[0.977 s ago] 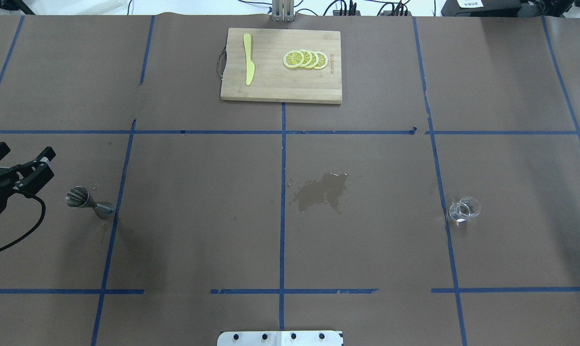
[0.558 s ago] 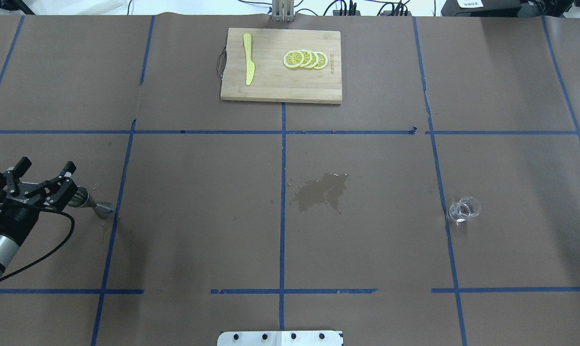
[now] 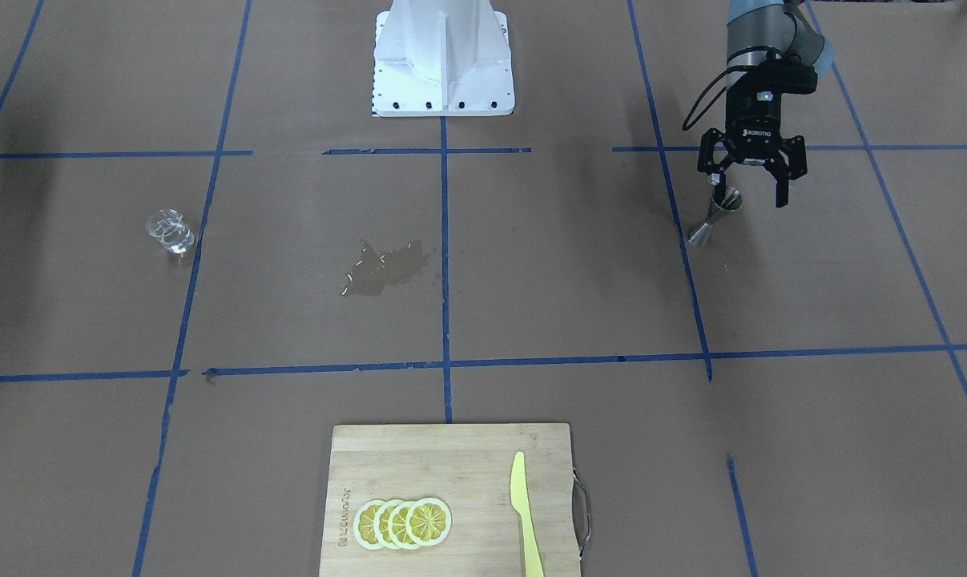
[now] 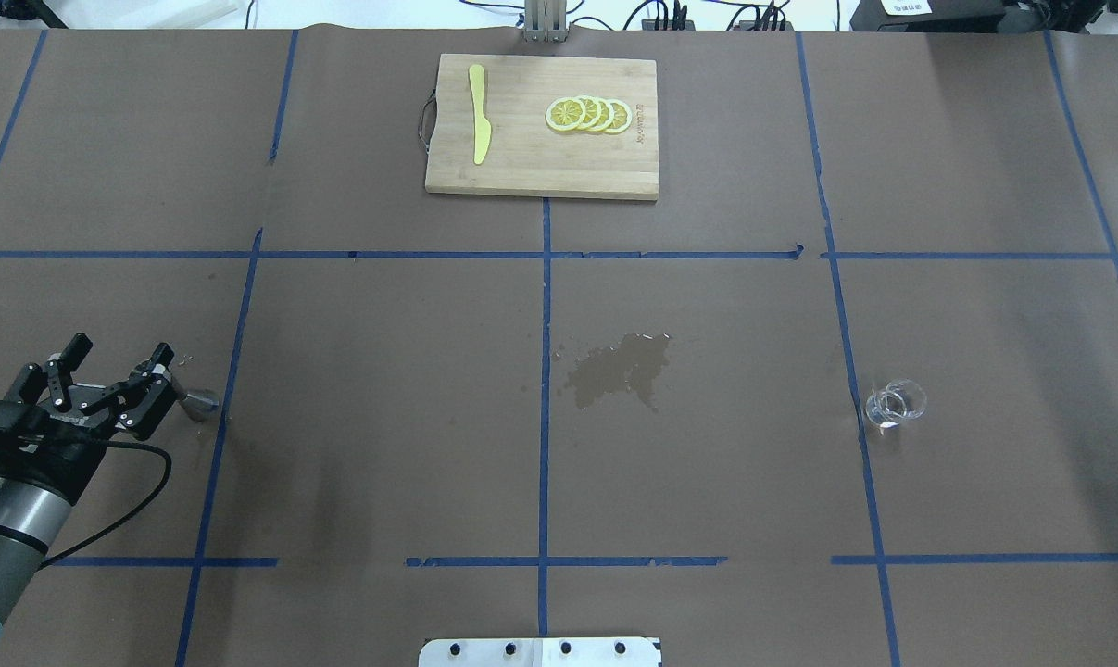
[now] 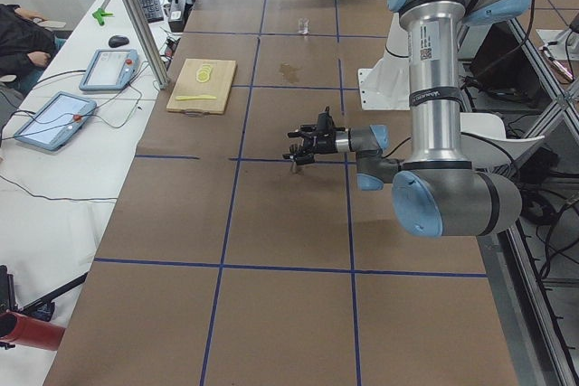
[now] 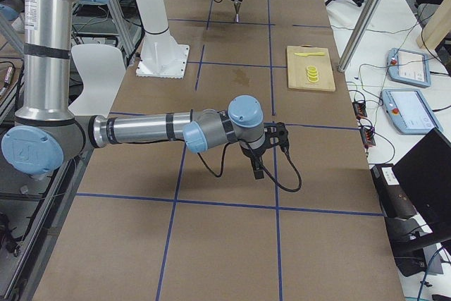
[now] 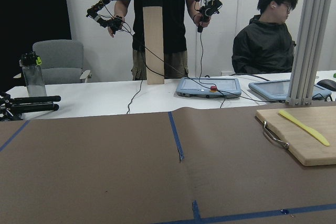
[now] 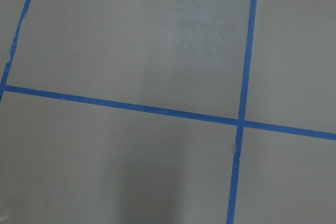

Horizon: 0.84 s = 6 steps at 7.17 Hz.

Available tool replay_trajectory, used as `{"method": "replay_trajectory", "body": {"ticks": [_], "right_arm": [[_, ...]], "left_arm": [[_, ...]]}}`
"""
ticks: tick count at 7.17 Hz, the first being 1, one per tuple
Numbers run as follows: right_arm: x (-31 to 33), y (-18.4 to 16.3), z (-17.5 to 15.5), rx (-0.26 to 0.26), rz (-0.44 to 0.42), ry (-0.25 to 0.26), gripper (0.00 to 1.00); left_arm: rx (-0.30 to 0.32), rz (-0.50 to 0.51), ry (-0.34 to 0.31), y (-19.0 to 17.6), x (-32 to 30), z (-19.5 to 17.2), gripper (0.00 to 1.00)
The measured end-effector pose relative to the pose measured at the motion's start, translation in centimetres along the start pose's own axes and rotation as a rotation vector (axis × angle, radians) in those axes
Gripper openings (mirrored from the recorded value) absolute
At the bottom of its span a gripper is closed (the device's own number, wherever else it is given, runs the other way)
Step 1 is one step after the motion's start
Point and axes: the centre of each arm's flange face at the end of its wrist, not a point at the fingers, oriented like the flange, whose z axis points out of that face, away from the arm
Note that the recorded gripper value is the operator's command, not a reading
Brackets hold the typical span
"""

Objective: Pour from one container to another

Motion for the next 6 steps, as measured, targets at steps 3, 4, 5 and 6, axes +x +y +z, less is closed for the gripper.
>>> {"method": "replay_trajectory", "body": {"ticks": [3,4,5,6], "right_arm": [[0.0,0.0,0.0,0.000,0.000,0.000,1.00],[0.0,0.0,0.0,-0.001,0.001,0.000,1.00],[0.1,0.1,0.0,-0.001,0.001,0.001,1.00],[0.1,0.2,0.1,-0.002,0.002,0.001,1.00]], "left_arm": [[-0.002,0.009,0.015,3.0,0.7,-0.5,1.00],[-0.007,0.014,0.019,3.6,0.9,-0.7,1.00],[-0.013,0.020,0.022,4.4,1.0,-0.7,1.00],[-0.017,0.025,0.024,5.1,1.2,-0.6,1.00]]}}
